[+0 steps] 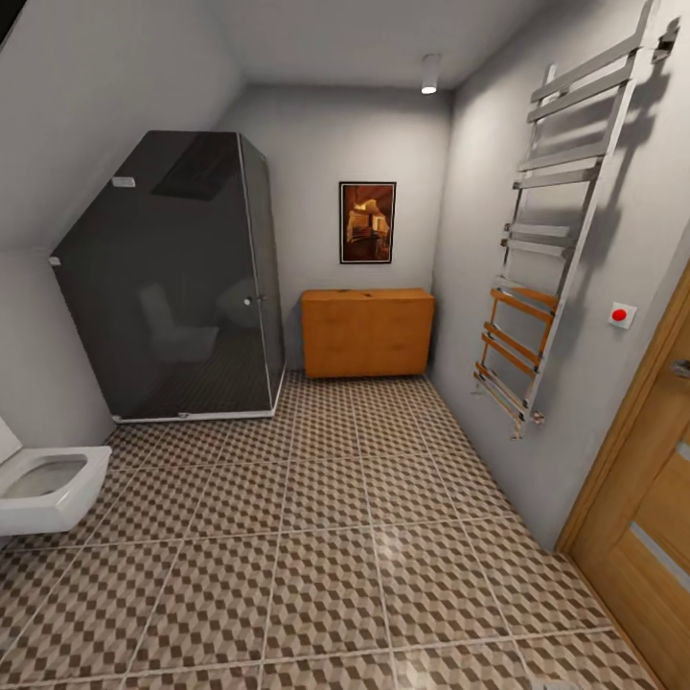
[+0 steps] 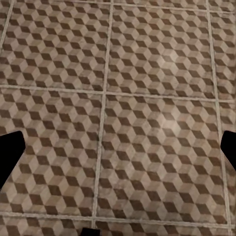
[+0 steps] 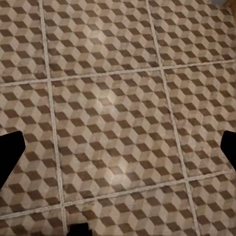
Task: Take the four mousetraps from the cabinet in the bathroom and place them on the bathroom floor. Make sure all four end up on the same floor surface, and ensure that at least two of them are either under or directly next to the same bathroom sink.
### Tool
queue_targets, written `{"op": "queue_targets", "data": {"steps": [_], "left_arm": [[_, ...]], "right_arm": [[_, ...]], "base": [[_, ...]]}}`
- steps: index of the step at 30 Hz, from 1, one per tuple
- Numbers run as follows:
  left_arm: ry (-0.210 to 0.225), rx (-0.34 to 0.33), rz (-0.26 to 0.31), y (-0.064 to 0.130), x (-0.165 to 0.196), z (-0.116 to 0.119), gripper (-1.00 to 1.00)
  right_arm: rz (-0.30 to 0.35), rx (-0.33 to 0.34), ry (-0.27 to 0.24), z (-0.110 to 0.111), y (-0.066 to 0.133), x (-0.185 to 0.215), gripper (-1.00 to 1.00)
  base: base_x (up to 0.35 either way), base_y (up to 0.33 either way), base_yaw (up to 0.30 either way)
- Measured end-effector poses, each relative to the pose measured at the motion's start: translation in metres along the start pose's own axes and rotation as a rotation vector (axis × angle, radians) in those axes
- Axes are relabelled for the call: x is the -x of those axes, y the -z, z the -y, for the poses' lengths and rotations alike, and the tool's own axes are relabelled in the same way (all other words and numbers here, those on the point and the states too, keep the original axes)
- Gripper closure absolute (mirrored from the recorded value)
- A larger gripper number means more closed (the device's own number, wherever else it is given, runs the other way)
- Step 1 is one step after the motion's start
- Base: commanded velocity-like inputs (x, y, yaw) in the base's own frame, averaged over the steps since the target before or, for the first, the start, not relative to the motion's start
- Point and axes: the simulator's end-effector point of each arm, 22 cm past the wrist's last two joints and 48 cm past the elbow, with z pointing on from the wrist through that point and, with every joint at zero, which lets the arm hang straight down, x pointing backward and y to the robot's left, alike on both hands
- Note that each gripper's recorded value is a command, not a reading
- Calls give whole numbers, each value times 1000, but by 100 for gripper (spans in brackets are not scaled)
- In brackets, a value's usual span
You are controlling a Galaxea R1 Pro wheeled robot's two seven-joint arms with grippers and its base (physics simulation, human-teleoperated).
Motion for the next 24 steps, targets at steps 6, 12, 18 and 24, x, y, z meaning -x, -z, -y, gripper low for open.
{"op": "queue_targets", "data": {"steps": [6, 12, 18, 24], "left_arm": [[-1, 1, 0, 0, 0, -1, -100], [-1, 4, 2, 0, 1, -3, -100], [-1, 5, 2, 0, 1, -4, -100], [0, 4, 2, 0, 1, -3, -100]], "right_arm": [[0, 0, 0, 0, 0, 0, -100], [1, 1, 2, 0, 0, 0, -100], [0, 2, 5, -1, 0, 0, -100], [0, 2, 4, 0, 0, 0, -100]], "base": [[330, 6, -3], [331, 84, -1], [331, 105, 0], [331, 95, 0]]}}
